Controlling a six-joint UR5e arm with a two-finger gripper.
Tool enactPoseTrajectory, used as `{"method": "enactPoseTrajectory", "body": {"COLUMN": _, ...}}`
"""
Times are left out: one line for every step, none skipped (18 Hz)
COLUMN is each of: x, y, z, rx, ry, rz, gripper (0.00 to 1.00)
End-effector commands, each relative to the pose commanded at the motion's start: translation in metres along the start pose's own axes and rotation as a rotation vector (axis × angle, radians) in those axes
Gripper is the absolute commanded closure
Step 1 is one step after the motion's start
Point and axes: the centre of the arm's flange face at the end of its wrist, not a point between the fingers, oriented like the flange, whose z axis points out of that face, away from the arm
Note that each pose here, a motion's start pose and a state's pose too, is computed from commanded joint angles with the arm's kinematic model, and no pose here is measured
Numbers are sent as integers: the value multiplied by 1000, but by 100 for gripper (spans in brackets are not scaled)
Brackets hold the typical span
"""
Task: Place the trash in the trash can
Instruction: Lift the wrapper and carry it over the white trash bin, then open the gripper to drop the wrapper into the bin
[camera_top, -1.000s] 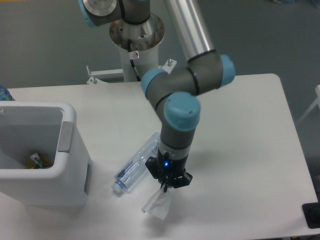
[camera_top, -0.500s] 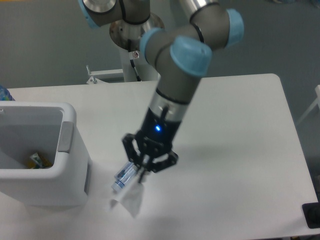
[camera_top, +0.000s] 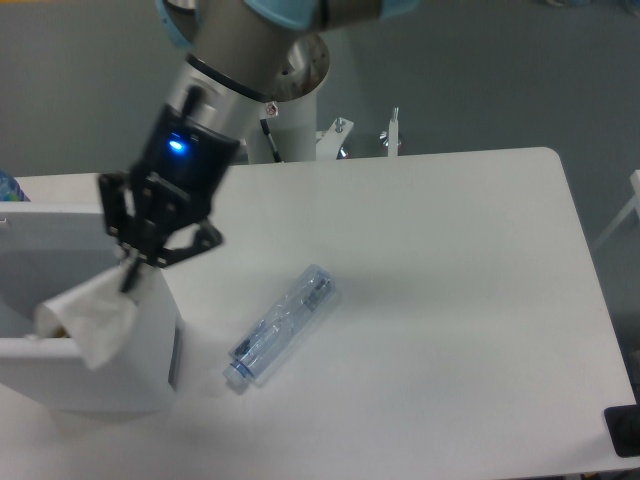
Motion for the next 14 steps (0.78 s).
{"method": "enactPoseTrajectory", "body": {"x": -2, "y": 7, "z": 9, "rx": -4, "ry": 26, "rz": -12, "gripper": 89}}
{"method": "enactPoseTrajectory", "body": {"x": 0, "y": 7, "z": 13, "rx": 0, "ry": 46, "rz": -19, "gripper": 81}}
{"method": "enactPoseTrajectory", "body": {"x": 0, "y": 8, "z": 13, "rx": 2, "ry": 55, "rz": -21, "gripper": 69}}
{"method": "enactPoseTrajectory", "body": {"x": 0, "y": 10, "z": 16, "rx": -1, "ry": 59, "rz": -21, "gripper": 39}}
{"method": "enactPoseTrajectory", "body": {"x": 0, "y": 12, "z": 18, "rx": -4, "ry": 62, "rz": -19, "gripper": 1}}
{"method": "enactPoseTrajectory", "body": {"x": -1, "y": 16, "z": 21, "rx": -13, "ry": 60, "rz": -22, "gripper": 0}}
{"method": "enactPoseTrajectory", "body": {"x": -2, "y": 21, "z": 25, "rx": -19, "ry": 64, "rz": -25, "gripper": 0}}
{"method": "enactPoseTrajectory", "body": {"x": -3, "y": 23, "z": 27, "rx": -21, "ry": 65, "rz": -24, "gripper": 0}}
{"method": "enactPoseTrajectory", "body": {"x": -5, "y": 25, "z": 30, "rx": -24, "ry": 67, "rz": -16, "gripper": 0}}
{"method": "enactPoseTrajectory", "body": {"x": -6, "y": 25, "z": 32, "rx": -26, "ry": 69, "rz": -8, "gripper": 0}}
{"method": "enactPoseTrajectory", "body": {"x": -6, "y": 24, "z": 30, "rx": -24, "ry": 68, "rz": -1, "gripper": 0}}
{"method": "enactPoseTrajectory", "body": {"x": -8, "y": 20, "z": 27, "rx": -18, "ry": 62, "rz": 2, "gripper": 0}}
{"method": "enactPoseTrajectory", "body": {"x": -13, "y": 15, "z": 21, "rx": -8, "ry": 49, "rz": 6, "gripper": 0}}
{"method": "enactPoseTrajectory", "body": {"x": -20, "y": 6, "z": 12, "rx": 7, "ry": 30, "rz": 12, "gripper": 0}}
